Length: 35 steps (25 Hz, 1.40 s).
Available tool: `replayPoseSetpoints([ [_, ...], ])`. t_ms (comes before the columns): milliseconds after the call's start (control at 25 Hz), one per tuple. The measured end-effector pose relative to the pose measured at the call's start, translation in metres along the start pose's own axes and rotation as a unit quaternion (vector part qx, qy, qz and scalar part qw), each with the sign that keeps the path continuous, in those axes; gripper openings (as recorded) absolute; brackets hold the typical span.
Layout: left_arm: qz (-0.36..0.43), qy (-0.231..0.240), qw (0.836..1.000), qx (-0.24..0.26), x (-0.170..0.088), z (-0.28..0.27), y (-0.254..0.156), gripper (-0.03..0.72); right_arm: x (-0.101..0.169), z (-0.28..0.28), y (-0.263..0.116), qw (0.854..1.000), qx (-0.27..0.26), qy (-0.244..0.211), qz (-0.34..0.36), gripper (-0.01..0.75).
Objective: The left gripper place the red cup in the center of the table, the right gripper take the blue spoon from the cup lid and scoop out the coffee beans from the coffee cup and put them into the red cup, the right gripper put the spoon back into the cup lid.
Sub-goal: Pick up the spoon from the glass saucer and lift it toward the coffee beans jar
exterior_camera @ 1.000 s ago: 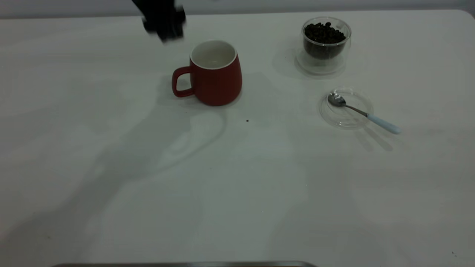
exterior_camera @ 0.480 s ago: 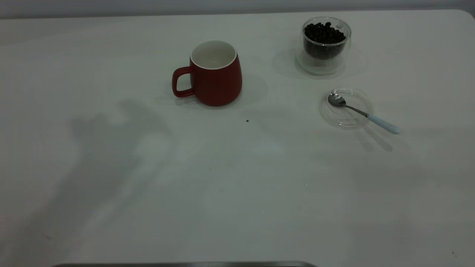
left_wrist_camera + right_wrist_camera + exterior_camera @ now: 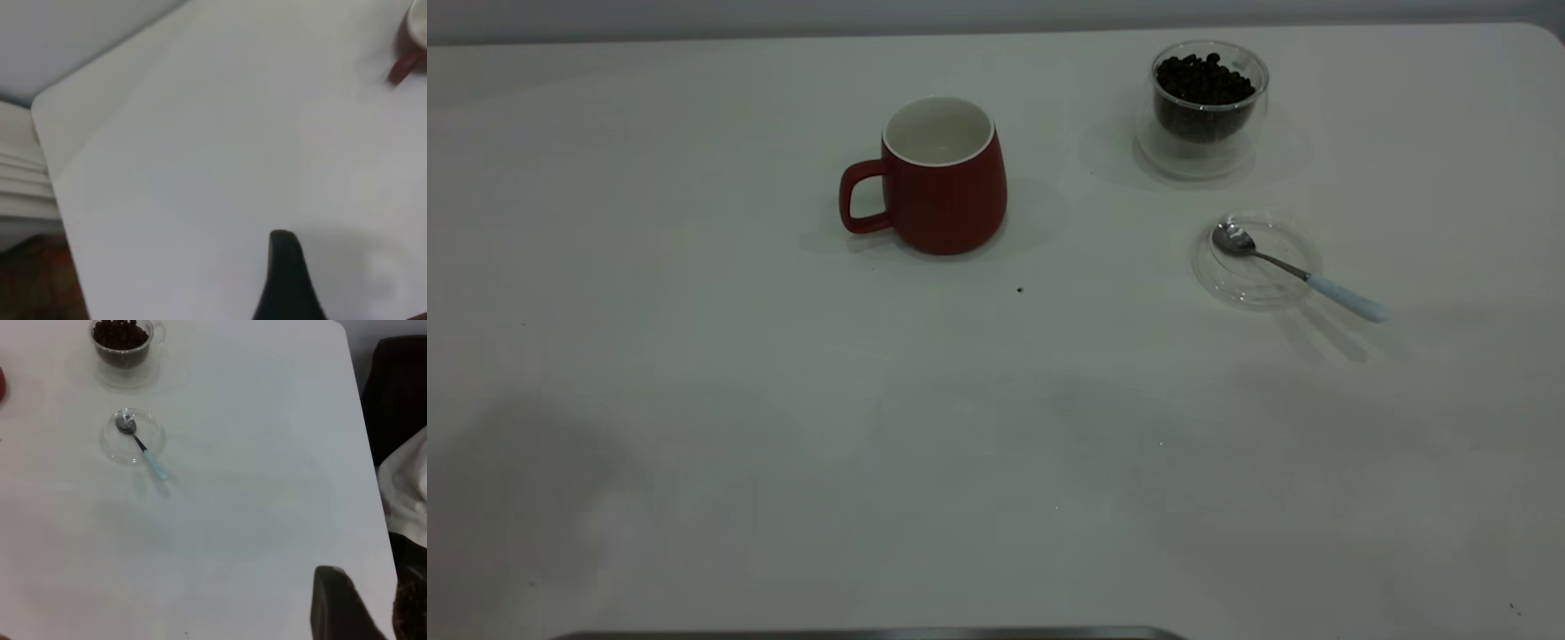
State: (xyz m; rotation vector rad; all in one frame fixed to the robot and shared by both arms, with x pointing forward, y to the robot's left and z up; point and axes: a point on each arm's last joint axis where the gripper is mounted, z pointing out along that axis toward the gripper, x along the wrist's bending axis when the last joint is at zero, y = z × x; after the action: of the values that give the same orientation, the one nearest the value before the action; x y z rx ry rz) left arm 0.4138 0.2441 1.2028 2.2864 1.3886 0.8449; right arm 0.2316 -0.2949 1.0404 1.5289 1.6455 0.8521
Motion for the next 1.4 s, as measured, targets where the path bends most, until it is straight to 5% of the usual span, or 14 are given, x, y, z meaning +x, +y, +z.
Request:
replayPoseSetpoints([
  [480,-0.059,-0.1,0.988,-0.099,-0.022,-0.047,-0.149,0.587,0.0,0.0,0.0,1.0,0.0,0.0,0.0,0.243],
  [1040,-0.211,0.033,0.973,-0.089,-0.055,-0.008,-0.244,0.587,0.0,0.0,0.0,1.0,0.0,0.0,0.0,0.242],
  [1400,-0.227,0.04,0.969,-0.094,-0.063,0.002,-0.256,0.587,0.0,0.0,0.0,1.0,0.0,0.0,0.0,0.242],
])
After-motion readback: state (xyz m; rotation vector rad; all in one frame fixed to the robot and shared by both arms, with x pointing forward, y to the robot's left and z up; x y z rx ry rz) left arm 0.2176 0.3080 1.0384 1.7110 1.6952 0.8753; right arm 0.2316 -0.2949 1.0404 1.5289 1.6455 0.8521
